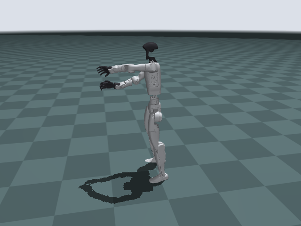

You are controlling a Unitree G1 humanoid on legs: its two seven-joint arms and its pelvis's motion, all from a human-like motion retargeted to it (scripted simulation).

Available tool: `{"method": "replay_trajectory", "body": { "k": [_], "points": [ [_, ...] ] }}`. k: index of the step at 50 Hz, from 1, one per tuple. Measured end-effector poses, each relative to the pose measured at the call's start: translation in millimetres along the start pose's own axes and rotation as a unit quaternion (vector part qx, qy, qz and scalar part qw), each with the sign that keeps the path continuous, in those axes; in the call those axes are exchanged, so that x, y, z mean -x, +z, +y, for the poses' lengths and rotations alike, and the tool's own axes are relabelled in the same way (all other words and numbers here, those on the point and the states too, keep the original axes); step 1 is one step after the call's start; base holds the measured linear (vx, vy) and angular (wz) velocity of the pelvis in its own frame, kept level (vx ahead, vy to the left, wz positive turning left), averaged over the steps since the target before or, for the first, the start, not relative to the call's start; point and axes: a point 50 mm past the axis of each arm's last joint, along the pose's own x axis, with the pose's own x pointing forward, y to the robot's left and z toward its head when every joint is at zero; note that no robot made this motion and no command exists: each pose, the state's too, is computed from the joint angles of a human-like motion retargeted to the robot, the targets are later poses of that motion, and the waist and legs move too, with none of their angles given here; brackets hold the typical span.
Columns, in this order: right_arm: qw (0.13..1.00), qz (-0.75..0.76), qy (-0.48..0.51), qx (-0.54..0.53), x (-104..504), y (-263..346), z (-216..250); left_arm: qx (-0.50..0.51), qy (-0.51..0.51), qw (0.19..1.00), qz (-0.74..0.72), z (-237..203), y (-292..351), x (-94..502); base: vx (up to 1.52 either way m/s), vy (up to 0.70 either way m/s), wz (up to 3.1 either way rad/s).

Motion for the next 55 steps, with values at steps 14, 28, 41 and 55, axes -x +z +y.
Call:
{"method": "replay_trajectory", "body": {
  "k": [14,28,41,55],
  "points": [
    [1.0,0.002,-0.004,0.003,1,-2,0,-0.005,0.003,1.0,-0.002,-1,0,1,0.0,0.0,0.0],
    [0.999,0.049,-0.016,-0.004,-2,-11,-7,0.599,0.096,0.759,0.236,-28,1,10,0.0,0.0,0.0],
    [0.991,0.061,-0.119,0.003,-14,-13,-39,0.887,0.184,0.237,0.351,-88,73,41,0.0,0.0,0.0],
    [0.943,-0.276,-0.171,0.069,-14,116,-110,0.809,-0.03,0.175,0.56,-176,222,232,0.02,0.0,-0.12]
  ]
}}
